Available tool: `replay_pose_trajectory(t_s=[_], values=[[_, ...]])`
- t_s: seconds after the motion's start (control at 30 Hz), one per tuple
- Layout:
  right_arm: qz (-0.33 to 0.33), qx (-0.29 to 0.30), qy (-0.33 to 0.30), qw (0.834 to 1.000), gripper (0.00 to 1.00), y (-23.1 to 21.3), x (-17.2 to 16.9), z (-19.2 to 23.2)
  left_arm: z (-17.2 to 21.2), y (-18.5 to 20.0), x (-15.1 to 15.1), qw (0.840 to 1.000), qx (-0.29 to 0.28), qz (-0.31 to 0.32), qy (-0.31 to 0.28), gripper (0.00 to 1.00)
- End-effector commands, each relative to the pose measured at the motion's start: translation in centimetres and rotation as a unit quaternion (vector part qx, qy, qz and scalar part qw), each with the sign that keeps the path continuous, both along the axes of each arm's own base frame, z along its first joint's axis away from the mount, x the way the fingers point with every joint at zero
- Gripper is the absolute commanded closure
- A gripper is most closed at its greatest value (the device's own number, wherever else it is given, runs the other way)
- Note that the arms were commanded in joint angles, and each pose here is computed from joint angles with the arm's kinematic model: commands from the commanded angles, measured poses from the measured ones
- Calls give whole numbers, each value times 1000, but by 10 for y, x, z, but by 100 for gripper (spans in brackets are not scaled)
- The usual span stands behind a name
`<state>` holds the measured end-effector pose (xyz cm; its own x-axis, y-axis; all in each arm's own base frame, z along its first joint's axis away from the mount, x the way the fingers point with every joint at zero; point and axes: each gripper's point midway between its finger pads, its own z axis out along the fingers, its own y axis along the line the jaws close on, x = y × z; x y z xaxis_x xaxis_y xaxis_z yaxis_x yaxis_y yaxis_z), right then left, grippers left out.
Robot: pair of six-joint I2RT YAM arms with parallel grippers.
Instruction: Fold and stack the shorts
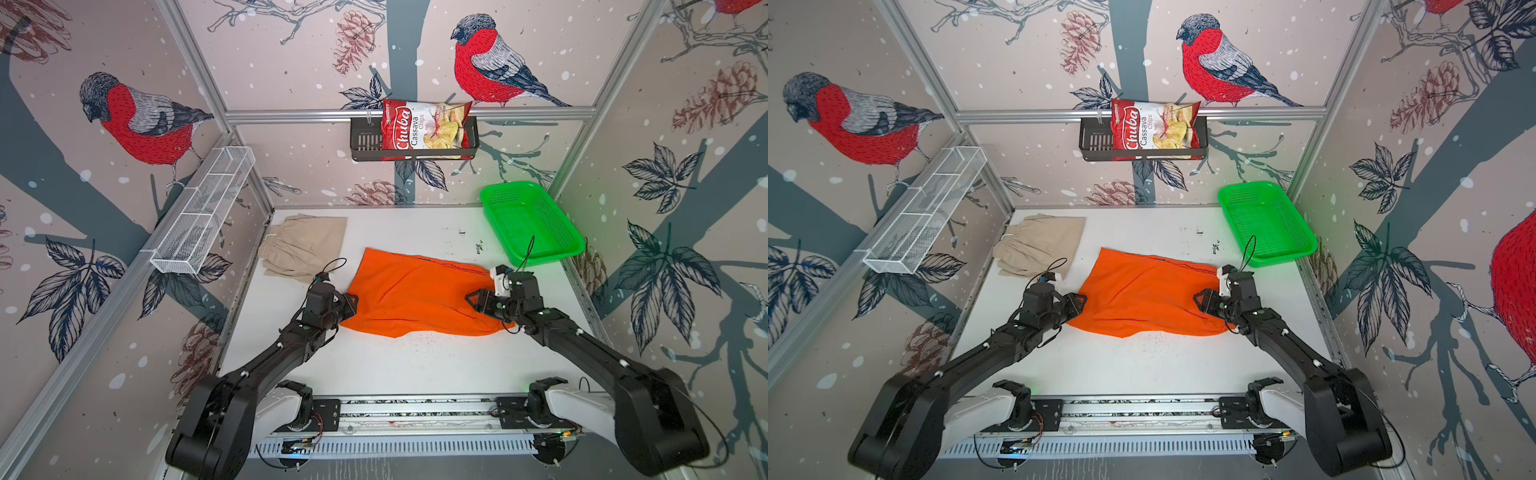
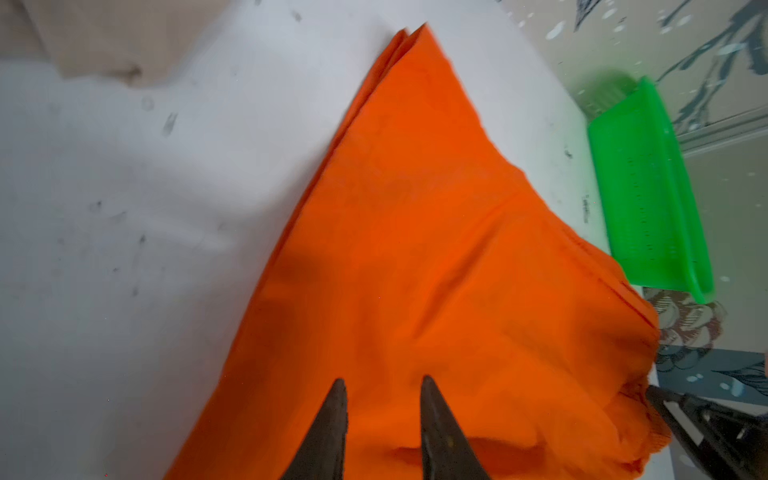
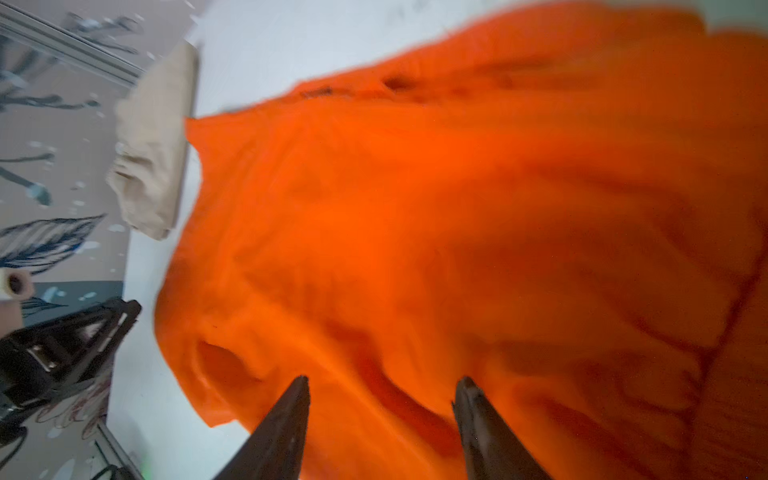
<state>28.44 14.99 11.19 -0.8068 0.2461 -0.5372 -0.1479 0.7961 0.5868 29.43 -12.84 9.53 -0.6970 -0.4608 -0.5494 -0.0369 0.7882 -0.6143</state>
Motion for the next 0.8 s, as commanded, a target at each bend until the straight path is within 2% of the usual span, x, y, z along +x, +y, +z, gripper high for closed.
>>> replay_pose_trajectory(t_s=[0.0,0.1,0.2,0.53,0.63,0.77], values=[[4,15,-12,1000,41,5,7,22,18,-6,7,999,15,-10,-27,68],[22,33,-14,999,42,19,16,26,29,-20,28,999,16,-30,-43,68],[43,24,1,999,43,34,20,14,33,-35,55,997,22,-54,-49,69],[62,-3,74,995,44,40,9,-54,-6,-73,129,994,41,-104,-22,71],[60,-12,93,994,44,36,2,-70,-25,-68,145,995,43,-95,-3,71],[60,-20,119,991,43,32,-11,-89,-45,-44,163,997,39,-60,14,71]])
